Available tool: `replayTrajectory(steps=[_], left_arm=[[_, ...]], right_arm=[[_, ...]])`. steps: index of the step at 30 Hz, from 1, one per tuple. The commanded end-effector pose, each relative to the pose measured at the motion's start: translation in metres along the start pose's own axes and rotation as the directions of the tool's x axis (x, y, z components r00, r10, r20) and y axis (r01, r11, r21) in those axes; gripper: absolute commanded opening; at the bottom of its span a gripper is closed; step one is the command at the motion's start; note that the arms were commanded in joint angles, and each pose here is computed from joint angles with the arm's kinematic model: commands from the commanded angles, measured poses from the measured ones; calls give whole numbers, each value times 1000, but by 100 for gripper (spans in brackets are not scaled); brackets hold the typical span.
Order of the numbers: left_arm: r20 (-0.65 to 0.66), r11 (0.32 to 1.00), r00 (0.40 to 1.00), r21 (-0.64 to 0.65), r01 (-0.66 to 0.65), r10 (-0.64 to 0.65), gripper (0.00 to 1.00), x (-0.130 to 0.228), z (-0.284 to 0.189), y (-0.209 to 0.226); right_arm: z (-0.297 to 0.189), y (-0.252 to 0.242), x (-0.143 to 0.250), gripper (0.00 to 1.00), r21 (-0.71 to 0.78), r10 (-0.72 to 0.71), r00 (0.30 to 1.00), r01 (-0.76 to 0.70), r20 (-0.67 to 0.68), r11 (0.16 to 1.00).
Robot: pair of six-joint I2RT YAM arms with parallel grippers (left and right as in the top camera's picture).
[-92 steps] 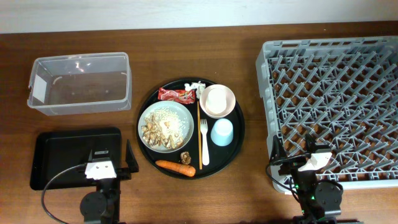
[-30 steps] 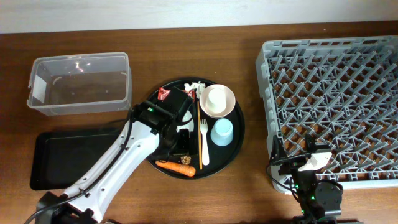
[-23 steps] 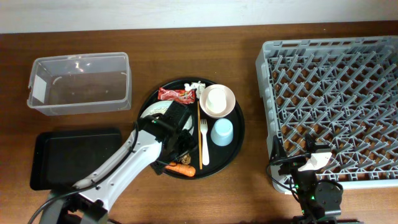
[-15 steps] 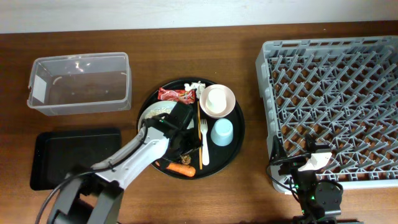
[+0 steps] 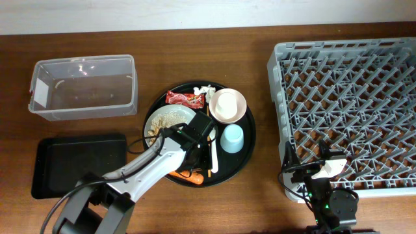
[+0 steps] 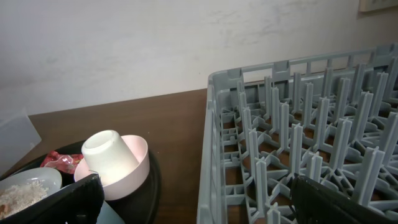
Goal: Sort waste into correct bins and load items into the dishwasher rack
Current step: 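Carry the peanut shell left and drop it on the black tray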
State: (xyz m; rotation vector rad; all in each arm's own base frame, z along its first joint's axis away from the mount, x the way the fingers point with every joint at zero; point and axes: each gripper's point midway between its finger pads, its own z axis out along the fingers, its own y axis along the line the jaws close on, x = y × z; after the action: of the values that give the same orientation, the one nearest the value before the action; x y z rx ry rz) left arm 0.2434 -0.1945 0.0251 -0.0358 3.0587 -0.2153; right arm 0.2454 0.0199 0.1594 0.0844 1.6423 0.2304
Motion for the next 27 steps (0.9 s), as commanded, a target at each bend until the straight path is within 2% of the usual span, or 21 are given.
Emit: replayTrajectory(steps=[1,6,7,13,14,19,24,27], left_arm=[[-16,999,1000,-54,-10,9,63,2,11,9],[-31,997,999,-71,-10,8,61,4,18,11],[-30,997,1000,-70,-10,8,53,4,18,11],[-24,999,1000,-54,-10,9,35,0,15,6],[-32,999,999,-45,-10,8,28,0,13,3],[-41,999,999,-44,-10,8,23,-1,5,1],[5,1000,1000,1,-10,10,23,-12,-43,-13],[47,995,994,12,97,-98,24,-31,-74,15]], right_arm=[[0,-3,2,98,13,-6,1000,6,-1,1000],[0,-3,2,99,13,-6,1000,6,-1,1000],[0,-3,2,99,13,-6,1000,6,-1,1000],[0,-3,2,99,13,-6,1000,6,-1,1000],[0,-3,2,99,13,-6,1000,6,-1,1000],[0,-3,2,99,13,-6,1000,6,-1,1000],[0,-3,2,99,13,-6,1000,6,-1,1000],[0,-3,2,99,13,-6,1000,6,-1,1000]])
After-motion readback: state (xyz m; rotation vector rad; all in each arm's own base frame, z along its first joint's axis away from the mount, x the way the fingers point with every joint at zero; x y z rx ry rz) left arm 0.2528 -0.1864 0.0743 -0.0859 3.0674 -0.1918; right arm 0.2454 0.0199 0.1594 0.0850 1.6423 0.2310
